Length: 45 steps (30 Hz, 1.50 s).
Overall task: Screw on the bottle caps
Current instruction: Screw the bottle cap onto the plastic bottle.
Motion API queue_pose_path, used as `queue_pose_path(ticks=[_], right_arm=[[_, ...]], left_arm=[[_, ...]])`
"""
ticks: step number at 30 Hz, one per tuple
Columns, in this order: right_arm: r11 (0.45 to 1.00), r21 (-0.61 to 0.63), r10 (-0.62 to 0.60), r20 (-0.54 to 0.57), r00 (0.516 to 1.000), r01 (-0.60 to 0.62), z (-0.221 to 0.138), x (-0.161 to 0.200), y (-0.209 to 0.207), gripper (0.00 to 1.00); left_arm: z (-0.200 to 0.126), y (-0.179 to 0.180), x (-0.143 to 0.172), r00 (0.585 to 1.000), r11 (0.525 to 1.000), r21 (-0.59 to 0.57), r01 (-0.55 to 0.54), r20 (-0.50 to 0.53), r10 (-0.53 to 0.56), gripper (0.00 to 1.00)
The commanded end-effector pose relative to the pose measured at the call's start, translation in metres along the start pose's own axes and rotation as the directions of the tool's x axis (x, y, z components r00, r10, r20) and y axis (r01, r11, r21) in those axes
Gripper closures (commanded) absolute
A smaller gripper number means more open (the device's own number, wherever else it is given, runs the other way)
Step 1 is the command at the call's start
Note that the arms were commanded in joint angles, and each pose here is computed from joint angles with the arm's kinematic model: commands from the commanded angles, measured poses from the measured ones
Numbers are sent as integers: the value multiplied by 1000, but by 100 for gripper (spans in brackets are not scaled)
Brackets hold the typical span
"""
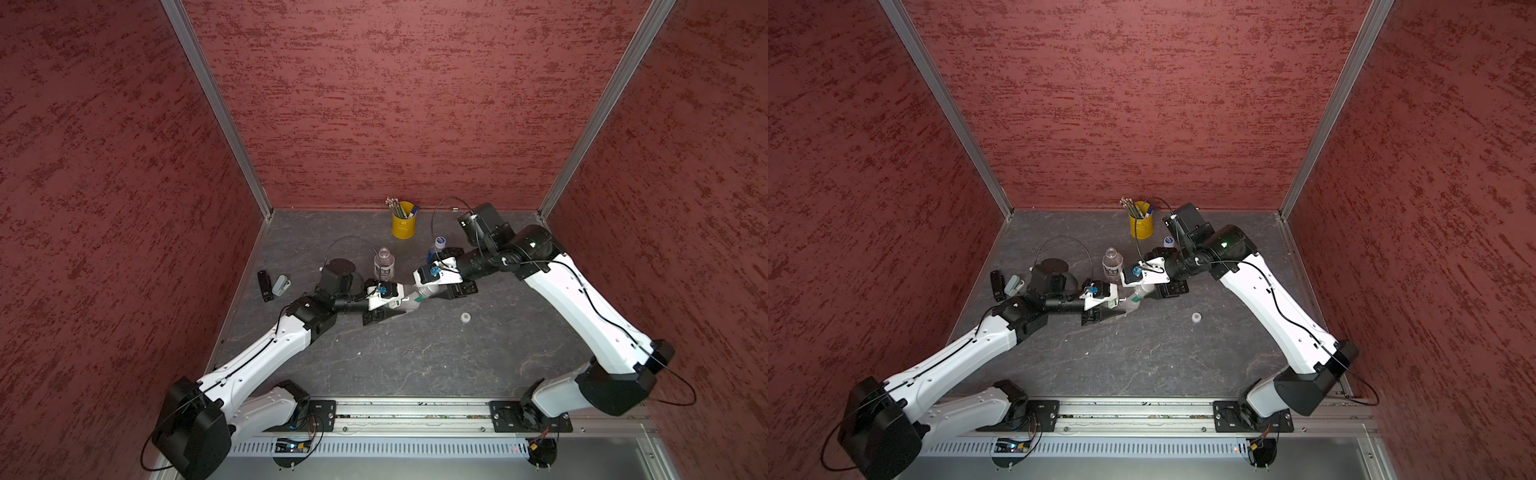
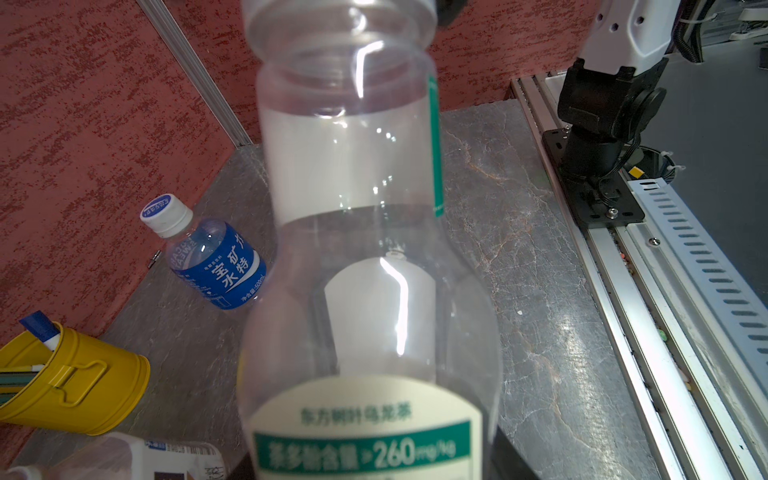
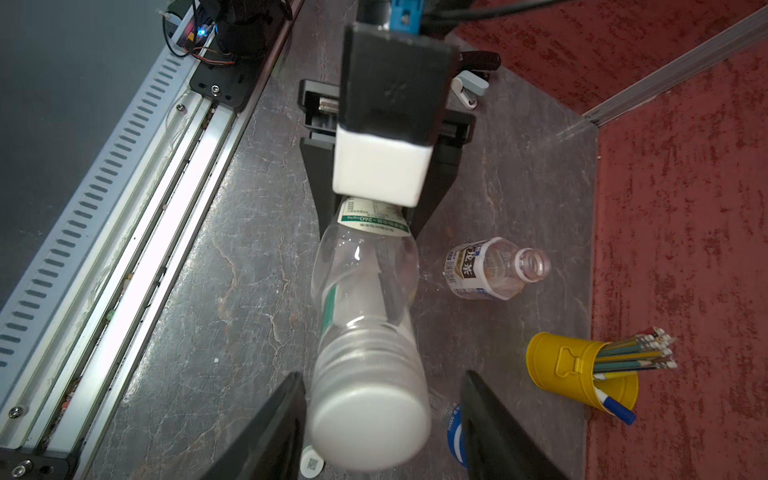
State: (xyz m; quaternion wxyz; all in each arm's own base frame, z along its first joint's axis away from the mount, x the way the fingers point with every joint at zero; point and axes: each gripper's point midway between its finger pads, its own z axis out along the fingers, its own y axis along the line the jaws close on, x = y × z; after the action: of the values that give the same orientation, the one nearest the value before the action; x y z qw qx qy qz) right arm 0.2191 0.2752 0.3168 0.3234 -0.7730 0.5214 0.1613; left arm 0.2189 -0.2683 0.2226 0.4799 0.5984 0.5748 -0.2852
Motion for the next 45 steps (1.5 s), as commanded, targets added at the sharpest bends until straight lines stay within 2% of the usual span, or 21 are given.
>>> queue_pose_path(ticks=[1,6,10,14,17,22,24,29,31,34,37,39,40,45], right_arm=[[999,-40,20,-20,1000,-21,0,1,7,46],[995,-63,80,-15,997,-81,3,-1,7,59],[970,-88,222,-50,974,-226,12,5,7,65],[890,-117,426,-128,896,-440,29,17,13,69],[829,-104,531,-159,832,-549,41,25,18,65],[695,-98,712,-50,701,-713,54,16,9,58],[585,-99,809,9,587,-805,58,10,-3,58],[223,-127,975,46,219,-966,59,6,-31,55],[76,-131,996,61,69,-988,56,5,-39,50],[-103,-177,985,120,-126,-979,50,3,-49,48],[-241,-238,940,182,-287,-941,48,5,-57,44],[-239,-265,928,222,-301,-934,32,-2,-59,43],[-225,-261,926,243,-290,-939,25,-4,-60,39],[-51,-184,925,363,-116,-982,-10,-10,-66,22]], left_arm=[[-1,4,-11,999,1000,4,-29,26,29,57],[-1,6,-14,999,999,-6,-42,29,42,57],[1,13,-16,996,994,-66,-91,11,92,57],[4,23,-22,985,967,-187,-171,-3,173,58],[3,30,-30,980,946,-263,-191,7,200,58],[4,30,-44,961,899,-364,-242,38,274,59],[7,26,-46,946,875,-390,-287,29,323,59],[9,23,-40,923,825,-448,-345,-4,384,60],[8,23,-36,921,814,-461,-353,-18,389,60],[9,20,-30,923,813,-464,-353,-29,384,60],[11,16,-27,923,814,-459,-357,-40,382,60],[14,12,-23,927,825,-440,-355,-52,372,60],[14,11,-20,930,833,-428,-351,-61,361,60],[17,-3,2,954,882,-364,-298,-89,286,60]])
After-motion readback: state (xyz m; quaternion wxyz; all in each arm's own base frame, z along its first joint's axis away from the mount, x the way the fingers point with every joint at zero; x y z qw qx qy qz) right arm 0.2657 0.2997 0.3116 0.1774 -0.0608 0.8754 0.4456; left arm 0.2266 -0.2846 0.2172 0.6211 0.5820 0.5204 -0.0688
